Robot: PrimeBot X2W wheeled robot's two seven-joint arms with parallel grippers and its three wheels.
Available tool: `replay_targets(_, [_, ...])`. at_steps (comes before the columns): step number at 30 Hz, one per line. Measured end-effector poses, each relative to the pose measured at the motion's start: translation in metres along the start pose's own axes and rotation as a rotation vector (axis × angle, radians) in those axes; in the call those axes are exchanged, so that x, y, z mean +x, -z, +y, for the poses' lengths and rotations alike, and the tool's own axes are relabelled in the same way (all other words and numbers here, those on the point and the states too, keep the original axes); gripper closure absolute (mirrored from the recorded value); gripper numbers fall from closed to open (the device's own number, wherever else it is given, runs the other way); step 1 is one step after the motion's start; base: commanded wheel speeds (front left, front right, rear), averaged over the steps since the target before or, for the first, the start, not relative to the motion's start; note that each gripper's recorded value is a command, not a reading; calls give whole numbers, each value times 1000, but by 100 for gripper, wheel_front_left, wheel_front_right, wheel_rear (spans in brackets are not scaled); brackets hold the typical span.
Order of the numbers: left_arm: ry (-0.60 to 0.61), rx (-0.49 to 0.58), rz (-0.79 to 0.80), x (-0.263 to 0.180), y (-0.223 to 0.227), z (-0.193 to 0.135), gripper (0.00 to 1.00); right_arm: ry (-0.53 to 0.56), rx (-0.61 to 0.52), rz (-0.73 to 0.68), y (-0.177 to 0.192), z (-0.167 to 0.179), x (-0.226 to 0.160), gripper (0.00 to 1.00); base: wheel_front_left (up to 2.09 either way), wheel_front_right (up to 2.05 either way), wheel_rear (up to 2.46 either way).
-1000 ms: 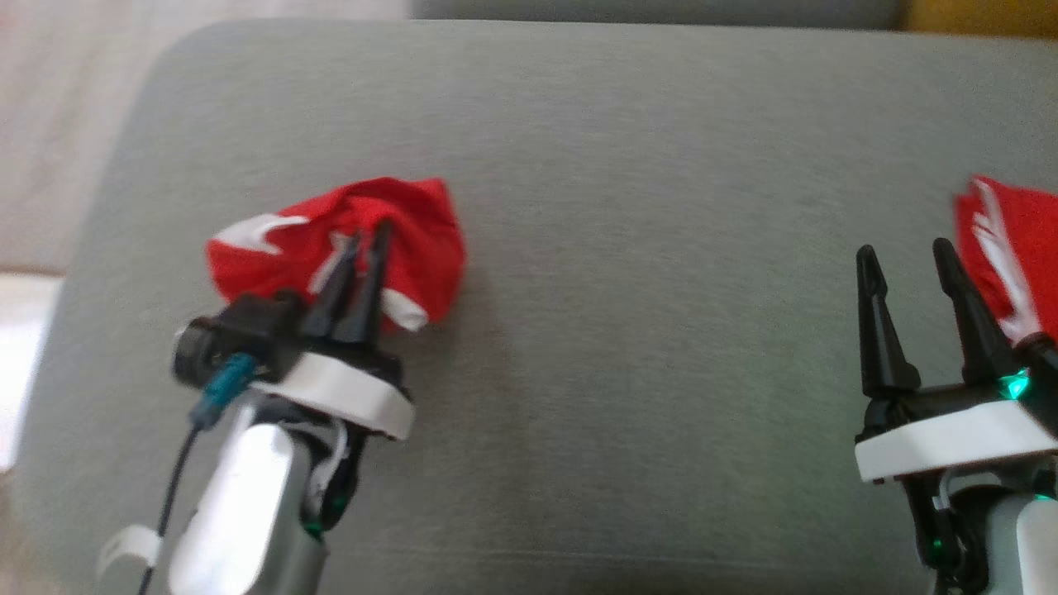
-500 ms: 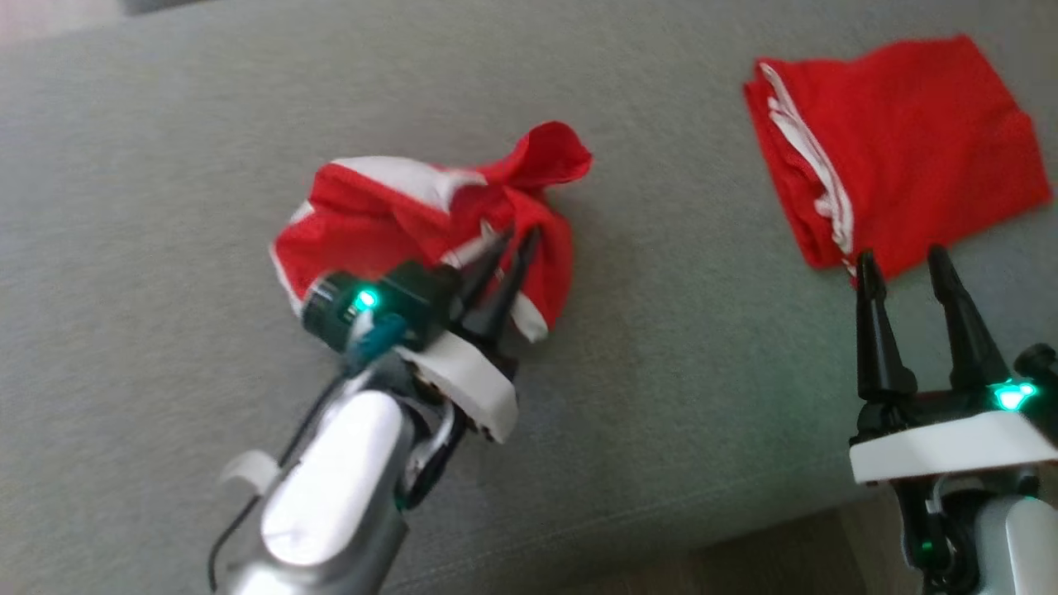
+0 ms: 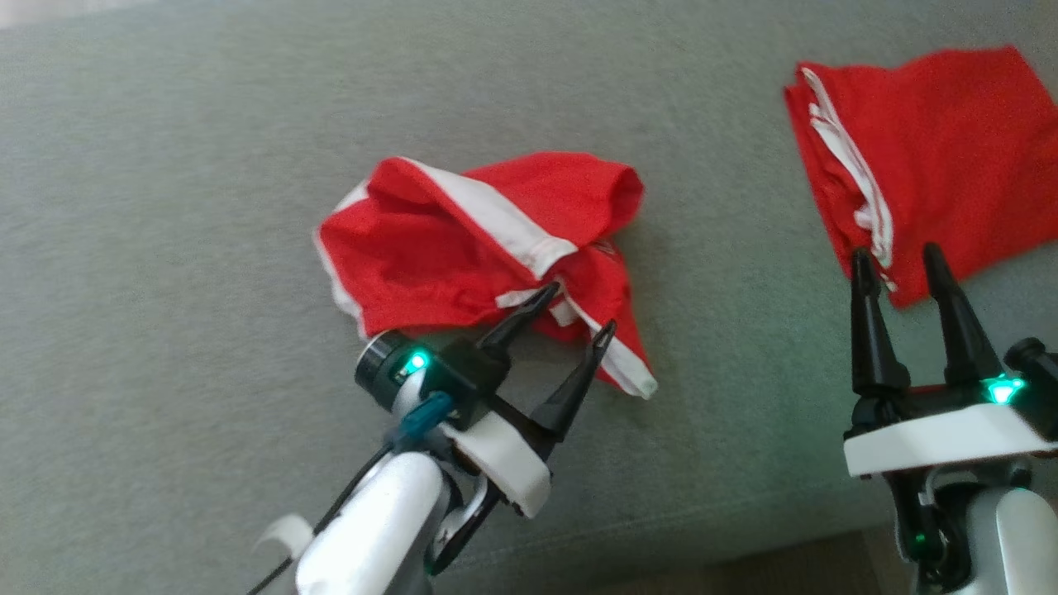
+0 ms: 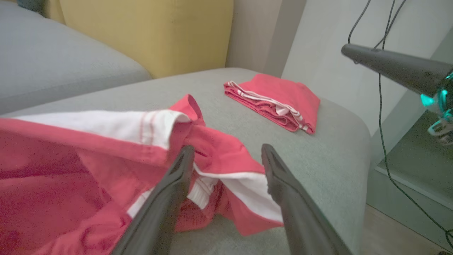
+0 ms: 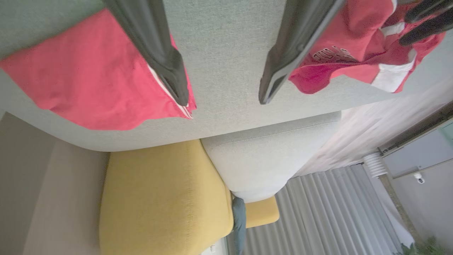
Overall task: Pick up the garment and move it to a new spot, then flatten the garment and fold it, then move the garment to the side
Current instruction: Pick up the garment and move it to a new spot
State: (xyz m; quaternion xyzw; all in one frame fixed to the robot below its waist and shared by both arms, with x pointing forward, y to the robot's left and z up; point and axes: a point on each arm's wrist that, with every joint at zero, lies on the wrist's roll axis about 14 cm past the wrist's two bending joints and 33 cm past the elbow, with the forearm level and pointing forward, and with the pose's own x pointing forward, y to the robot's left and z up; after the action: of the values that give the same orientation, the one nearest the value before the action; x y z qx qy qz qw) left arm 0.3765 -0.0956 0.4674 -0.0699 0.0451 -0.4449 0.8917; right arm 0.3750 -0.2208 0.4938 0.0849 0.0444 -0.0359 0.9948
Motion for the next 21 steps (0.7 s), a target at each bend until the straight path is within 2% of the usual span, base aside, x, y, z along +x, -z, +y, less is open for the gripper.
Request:
replay_targets(4, [-130, 45, -101, -21, -31, 26, 0, -55, -12, -1, -3, 18, 5, 0, 0, 0, 0])
replay_targets(9, [-365, 69, -183, -62, -60, 77, 0, -125, -28, -3, -9, 40, 12, 0, 0, 0, 0])
replay_targets(10, [-365, 69, -183, -62, -60, 77, 0, -125, -28, -3, -9, 40, 12, 0, 0, 0, 0])
replay_targets(17, [-663, 116, -215, -141, -76, 133, 0, -192, -39, -8, -15, 63, 8, 0, 0, 0, 0])
replay_targets(21, [-744, 145, -191, -177, -72, 144, 0, -206, -50, 10, -12, 67, 1, 0, 0, 0, 0])
